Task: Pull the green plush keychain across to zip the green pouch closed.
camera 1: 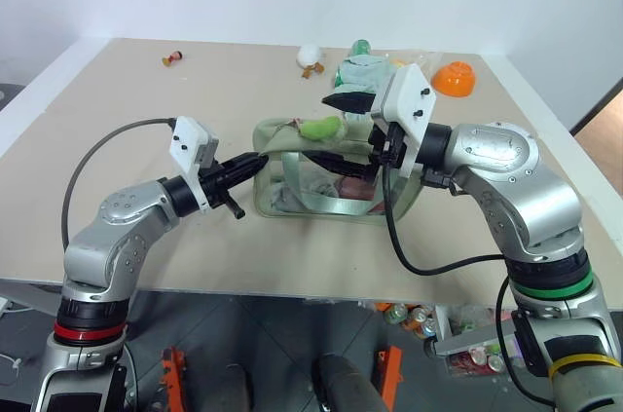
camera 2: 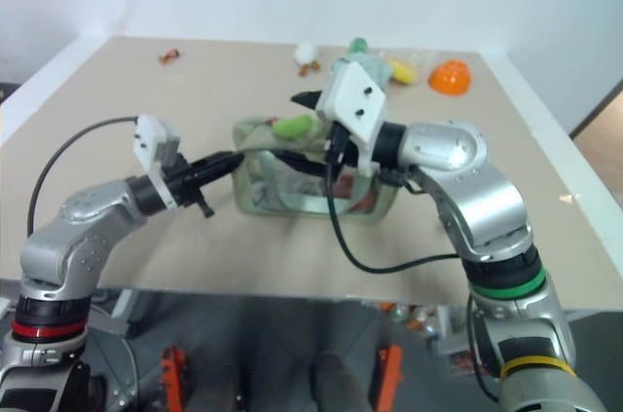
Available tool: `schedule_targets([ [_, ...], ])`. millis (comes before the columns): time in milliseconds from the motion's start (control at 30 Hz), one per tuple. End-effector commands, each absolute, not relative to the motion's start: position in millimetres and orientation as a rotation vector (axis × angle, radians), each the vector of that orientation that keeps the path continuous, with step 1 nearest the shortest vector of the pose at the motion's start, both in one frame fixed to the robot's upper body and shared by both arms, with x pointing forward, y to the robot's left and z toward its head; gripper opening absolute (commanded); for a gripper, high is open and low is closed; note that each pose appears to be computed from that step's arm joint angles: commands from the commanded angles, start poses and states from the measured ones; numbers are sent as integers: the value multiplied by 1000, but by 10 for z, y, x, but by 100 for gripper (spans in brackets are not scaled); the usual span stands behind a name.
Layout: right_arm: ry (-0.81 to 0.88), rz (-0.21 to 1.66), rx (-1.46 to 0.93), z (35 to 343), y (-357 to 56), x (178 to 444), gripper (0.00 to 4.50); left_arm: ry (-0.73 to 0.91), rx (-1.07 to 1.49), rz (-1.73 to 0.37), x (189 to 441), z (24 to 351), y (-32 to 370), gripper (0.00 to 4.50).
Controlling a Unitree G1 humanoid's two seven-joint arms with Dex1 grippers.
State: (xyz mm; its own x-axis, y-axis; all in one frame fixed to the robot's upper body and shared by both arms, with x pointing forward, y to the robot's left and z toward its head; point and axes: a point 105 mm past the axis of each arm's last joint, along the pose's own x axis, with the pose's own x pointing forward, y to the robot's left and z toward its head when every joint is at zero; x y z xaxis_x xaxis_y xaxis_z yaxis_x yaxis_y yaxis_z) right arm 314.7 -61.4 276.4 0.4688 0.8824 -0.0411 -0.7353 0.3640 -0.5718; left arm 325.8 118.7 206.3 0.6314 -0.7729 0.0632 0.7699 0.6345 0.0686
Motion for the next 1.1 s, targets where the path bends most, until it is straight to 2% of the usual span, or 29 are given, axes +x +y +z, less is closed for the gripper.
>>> schedule_targets([
  [33, -347, 1058, -563, 2897, -584, 3170, 401, -111, 47, -902, 3211, 2096, 1134, 0],
  [200, -326, 1067, -564, 2851, -575, 3240, 401, -113, 45, -900, 3225, 2099, 1123, 0],
  [300, -318, 1068, -553, 2825, -558, 3268, 319, -115, 46, -899, 3229, 2101, 1118, 0],
  [567, -293, 1051, -579, 2720, -597, 3331, 45, -120, 47, -890, 3255, 2115, 1116, 0],
  [633, -304, 1047, -593, 2731, -610, 3329, 4, -118, 46, -892, 3261, 2113, 1107, 0],
  [833, -340, 1013, -620, 2814, -717, 3308, 4, -116, 43, -890, 3277, 2114, 1117, 0],
  [1100, -383, 799, -693, 3017, -1289, 3306, 4, -107, 34, -874, 3287, 2106, 1204, 0],
])
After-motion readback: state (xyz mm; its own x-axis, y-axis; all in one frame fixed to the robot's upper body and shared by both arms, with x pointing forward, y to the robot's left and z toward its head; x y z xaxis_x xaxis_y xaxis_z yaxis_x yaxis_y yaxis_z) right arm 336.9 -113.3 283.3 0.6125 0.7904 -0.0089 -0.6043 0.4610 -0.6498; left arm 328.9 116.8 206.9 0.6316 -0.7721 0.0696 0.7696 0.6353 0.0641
